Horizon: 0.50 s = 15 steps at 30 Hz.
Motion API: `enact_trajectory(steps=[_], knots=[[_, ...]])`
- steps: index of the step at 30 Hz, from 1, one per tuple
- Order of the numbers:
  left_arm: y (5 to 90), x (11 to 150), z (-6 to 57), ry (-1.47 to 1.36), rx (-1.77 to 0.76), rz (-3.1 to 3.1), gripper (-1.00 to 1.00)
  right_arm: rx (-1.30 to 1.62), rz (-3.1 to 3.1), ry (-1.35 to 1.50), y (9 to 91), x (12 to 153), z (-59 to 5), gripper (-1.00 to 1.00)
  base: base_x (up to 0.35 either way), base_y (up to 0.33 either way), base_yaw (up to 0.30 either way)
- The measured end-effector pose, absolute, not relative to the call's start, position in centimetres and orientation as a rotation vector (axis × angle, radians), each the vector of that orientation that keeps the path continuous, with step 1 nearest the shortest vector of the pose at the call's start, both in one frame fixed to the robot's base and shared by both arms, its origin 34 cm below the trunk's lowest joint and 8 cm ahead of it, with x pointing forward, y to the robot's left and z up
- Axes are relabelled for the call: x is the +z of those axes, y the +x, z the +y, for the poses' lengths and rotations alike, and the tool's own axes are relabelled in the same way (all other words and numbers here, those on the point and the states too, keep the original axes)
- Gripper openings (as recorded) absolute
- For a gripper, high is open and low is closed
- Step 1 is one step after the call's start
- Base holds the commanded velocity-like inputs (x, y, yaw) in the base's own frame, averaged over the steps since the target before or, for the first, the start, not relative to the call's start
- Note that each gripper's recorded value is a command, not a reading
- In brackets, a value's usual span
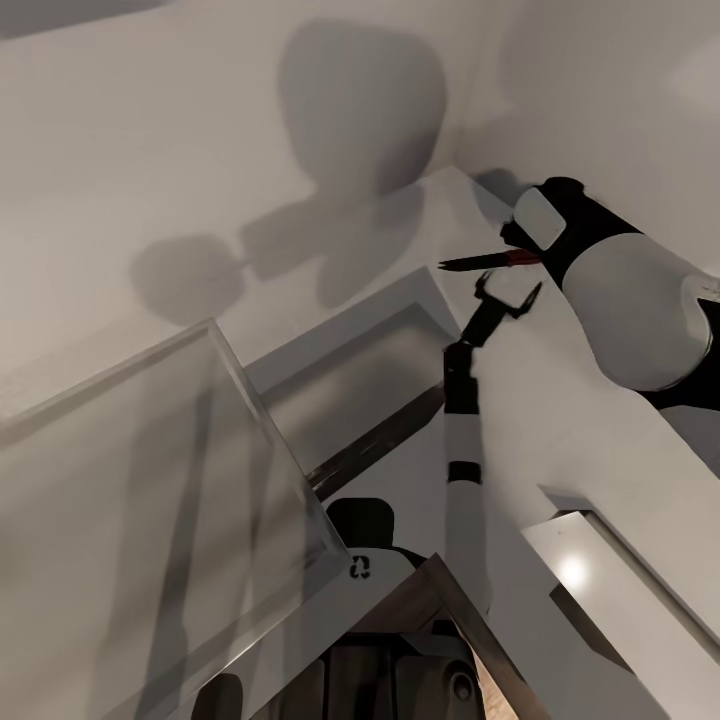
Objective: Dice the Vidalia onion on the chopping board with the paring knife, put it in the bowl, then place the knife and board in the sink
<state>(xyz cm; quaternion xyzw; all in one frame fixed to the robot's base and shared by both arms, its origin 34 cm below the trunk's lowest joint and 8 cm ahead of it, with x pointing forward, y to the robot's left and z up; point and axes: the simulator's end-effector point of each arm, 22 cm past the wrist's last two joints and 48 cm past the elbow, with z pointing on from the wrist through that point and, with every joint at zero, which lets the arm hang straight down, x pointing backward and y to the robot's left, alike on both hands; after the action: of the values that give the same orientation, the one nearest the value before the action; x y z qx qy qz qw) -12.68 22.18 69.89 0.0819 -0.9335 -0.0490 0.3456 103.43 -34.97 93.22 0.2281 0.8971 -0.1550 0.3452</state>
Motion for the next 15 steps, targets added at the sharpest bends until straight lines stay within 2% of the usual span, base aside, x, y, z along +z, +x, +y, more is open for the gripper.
enact_trajectory(steps=[15], knots=[[-13.1,70.2,22.3,0.21,-0.13,-2.409,1.0,-0.39,2.343,0.582,103.6,92.0,-33.9,1.0,0.0,0.0,0.0]])
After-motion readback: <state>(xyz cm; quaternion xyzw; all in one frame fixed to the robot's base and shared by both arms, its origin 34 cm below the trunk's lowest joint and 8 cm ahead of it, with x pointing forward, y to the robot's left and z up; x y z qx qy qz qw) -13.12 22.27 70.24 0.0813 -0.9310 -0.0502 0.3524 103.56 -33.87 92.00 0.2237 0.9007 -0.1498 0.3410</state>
